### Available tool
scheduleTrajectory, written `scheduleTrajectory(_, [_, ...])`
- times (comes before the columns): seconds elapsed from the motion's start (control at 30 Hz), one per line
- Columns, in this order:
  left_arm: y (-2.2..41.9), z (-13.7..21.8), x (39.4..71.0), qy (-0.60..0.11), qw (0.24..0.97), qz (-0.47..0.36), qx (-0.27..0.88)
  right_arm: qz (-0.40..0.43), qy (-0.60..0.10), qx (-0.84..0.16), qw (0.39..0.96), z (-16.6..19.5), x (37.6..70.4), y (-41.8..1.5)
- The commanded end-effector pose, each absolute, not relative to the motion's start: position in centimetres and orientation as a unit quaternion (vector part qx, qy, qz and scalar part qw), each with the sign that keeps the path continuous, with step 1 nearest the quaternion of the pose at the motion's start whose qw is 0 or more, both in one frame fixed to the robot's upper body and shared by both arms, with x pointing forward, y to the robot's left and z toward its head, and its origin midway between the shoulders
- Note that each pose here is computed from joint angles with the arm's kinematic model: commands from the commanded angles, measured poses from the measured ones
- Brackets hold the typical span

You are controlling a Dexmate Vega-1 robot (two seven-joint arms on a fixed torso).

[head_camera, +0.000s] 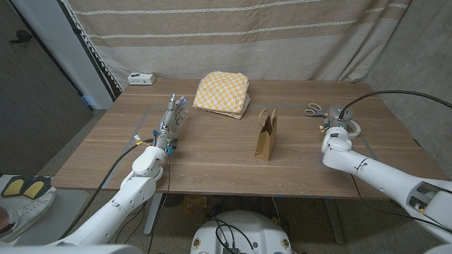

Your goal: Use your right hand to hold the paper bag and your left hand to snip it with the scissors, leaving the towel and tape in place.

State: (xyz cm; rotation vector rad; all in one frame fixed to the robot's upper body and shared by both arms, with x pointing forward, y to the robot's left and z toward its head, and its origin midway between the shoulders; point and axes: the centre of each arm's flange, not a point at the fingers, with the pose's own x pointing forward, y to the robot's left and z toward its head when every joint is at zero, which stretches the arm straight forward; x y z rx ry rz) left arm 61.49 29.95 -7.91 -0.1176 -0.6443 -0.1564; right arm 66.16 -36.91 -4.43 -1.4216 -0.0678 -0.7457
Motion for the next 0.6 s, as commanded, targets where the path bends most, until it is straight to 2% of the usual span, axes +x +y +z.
scheduleTrajectory(0.03, [29.7, -7.8, 61.2, -0.321, 0.942, -0.082, -0.062, -0.366, -0.069, -0.597, 0.710, -3.0, 65.0, -36.9])
scheduleTrajectory(0.3, [29.9, -8.1, 61.2, -0.318, 0.943, -0.079, -0.063, -0.380, -0.085, -0.559, 0.732, -2.1, 64.2, -36.8])
scheduleTrajectory(0.6, [30.1, -8.4, 61.2, -0.316, 0.943, -0.079, -0.067, -0.374, -0.099, -0.558, 0.734, -0.6, 63.4, -36.0])
